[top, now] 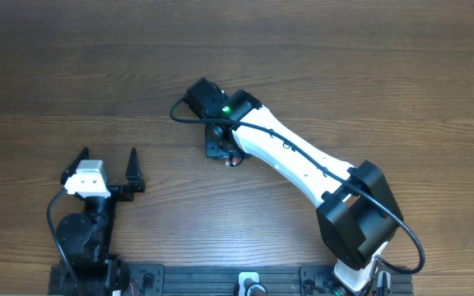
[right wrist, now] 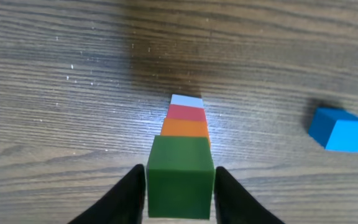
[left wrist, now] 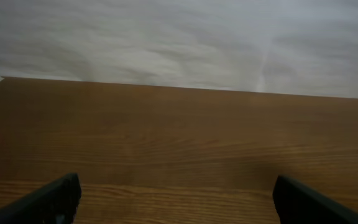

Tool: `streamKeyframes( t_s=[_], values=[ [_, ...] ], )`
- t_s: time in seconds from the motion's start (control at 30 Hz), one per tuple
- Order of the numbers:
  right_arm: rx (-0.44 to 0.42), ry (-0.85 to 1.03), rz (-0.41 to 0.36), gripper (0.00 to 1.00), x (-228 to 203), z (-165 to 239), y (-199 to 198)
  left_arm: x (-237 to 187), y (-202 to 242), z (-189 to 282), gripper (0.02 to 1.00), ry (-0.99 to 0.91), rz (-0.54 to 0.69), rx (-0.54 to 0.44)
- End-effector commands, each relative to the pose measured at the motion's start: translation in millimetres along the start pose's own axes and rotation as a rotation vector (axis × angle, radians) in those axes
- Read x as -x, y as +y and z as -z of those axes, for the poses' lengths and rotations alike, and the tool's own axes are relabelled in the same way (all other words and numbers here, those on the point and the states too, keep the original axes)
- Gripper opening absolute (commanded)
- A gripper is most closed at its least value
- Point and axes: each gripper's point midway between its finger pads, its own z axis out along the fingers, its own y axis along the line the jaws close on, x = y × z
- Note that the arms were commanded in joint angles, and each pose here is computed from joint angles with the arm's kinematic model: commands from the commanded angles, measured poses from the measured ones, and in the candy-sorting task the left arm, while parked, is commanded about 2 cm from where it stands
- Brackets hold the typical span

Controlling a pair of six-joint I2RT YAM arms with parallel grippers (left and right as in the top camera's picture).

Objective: Stack Cubes

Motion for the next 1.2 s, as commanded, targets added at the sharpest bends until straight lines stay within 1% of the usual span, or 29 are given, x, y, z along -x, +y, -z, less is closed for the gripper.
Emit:
streamKeyframes(
  t_s=[0.03,0.1,0.13,0.17,0.2,0.27,0.4,0.47,0.57,0.63,0.7,0.77,0.83,0.93,1.03,1.1,1.2],
  values=[
    [-0.015,0.012,0.007,0.461,-3.1,-6.8,-0.7,-1.8,-0.3,0.0,1.000,0.000,-0.011,-0.005],
    [-0.015,0.012,0.007,0.549,-3.1,-6.8,-0.7,-1.8,-0.3,0.0,1.000,0.000,-0.011,-0.005],
    [-0.014,0.012,0.007,0.614,-3.0,-6.8,-0.6,-1.8,-0.2,0.0,1.000,0.000,-0.011,-0.004],
    [-0.014,0.012,0.007,0.658,-3.0,-6.8,-0.6,-1.8,-0.2,0.0,1.000,0.000,-0.011,-0.004],
    [-0.014,0.011,0.007,0.752,-2.9,-6.8,-0.6,-1.8,-0.3,0.0,1.000,0.000,-0.011,-0.005],
    [-0.019,0.006,0.007,0.993,-1.8,-6.8,-1.3,-1.8,-0.3,0.0,1.000,0.000,-0.011,-0.005],
    [-0.026,-0.044,0.009,0.991,10.6,2.4,-2.4,-1.8,-0.3,0.0,1.000,0.000,-0.011,-0.005],
    [-0.007,-0.089,0.034,0.991,23.5,17.0,0.0,-1.8,-0.3,0.0,1.000,0.000,-0.011,-0.005],
    [-0.012,-0.167,0.032,0.989,43.6,46.8,-6.9,-1.8,-0.3,0.0,0.998,0.000,-0.011,-0.005],
    [-0.041,-0.215,0.000,0.993,56.5,71.2,-23.8,-1.8,-0.3,0.0,1.000,0.000,-0.011,-0.005],
    [-0.040,-0.242,-0.011,0.993,65.5,89.6,-39.4,-1.8,-0.2,0.0,1.000,0.000,-0.011,-0.004],
    [-0.041,-0.254,-0.028,0.993,71.0,102.1,-60.0,-1.8,-0.2,0.0,0.993,0.000,-0.011,-0.004],
    [-0.068,-0.234,-0.061,0.993,69.7,106.9,-84.8,-1.8,-0.3,0.0,1.000,0.000,-0.011,-0.005],
    [-0.118,-0.170,-0.096,0.993,58.6,100.6,-116.2,-1.8,-0.3,0.0,1.000,0.000,-0.011,-0.005],
    [-0.155,-0.100,-0.127,0.991,45.1,77.4,-136.3,-1.8,-0.3,0.0,1.000,0.000,-0.011,-0.005],
    [-0.152,-0.059,-0.143,0.991,37.1,54.8,-143.8,-1.8,-0.3,0.0,1.000,0.000,-0.011,-0.005],
    [-0.101,-0.024,-0.123,0.991,28.1,21.6,-142.3,-1.6,-0.3,0.0,1.000,0.000,-0.011,-0.005]
  ],
)
